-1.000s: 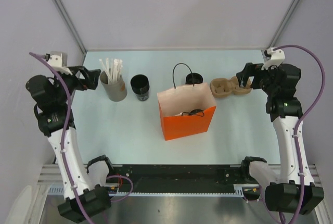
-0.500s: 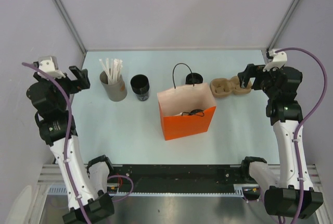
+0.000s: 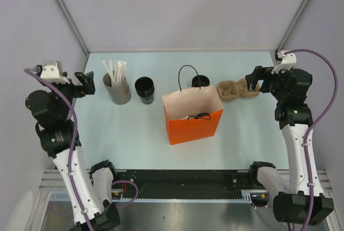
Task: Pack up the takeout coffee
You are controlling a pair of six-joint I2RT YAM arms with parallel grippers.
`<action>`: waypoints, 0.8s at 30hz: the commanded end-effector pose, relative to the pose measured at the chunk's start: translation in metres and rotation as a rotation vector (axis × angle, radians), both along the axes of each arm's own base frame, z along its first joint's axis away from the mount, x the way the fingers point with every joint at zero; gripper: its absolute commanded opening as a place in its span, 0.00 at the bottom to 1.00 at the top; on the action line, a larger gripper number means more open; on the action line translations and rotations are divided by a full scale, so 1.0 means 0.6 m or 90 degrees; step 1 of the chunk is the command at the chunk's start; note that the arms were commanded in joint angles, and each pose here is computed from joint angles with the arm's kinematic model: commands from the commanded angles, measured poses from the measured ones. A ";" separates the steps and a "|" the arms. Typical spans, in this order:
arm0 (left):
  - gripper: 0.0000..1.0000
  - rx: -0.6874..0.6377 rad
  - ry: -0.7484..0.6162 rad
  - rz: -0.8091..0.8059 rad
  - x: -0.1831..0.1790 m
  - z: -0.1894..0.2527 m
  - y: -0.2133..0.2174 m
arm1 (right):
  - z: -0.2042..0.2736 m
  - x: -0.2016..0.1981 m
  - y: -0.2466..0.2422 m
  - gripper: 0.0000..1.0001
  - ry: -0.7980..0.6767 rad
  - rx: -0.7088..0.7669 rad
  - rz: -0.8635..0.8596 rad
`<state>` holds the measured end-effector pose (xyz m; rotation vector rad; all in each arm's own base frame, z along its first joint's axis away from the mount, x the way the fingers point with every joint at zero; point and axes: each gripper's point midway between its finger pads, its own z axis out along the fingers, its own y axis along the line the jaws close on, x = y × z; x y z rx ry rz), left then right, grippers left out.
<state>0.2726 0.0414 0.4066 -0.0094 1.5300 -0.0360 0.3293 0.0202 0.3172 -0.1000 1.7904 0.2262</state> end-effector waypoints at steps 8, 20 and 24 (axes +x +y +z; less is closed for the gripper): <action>1.00 0.008 -0.010 0.001 -0.009 -0.014 -0.002 | 0.042 -0.013 0.008 1.00 -0.059 0.001 0.018; 1.00 0.074 -0.059 0.016 -0.062 0.086 -0.018 | 0.128 -0.060 0.001 1.00 -0.145 0.034 -0.036; 1.00 0.079 -0.064 0.012 -0.077 0.106 -0.027 | 0.146 -0.073 -0.003 1.00 -0.156 0.027 -0.049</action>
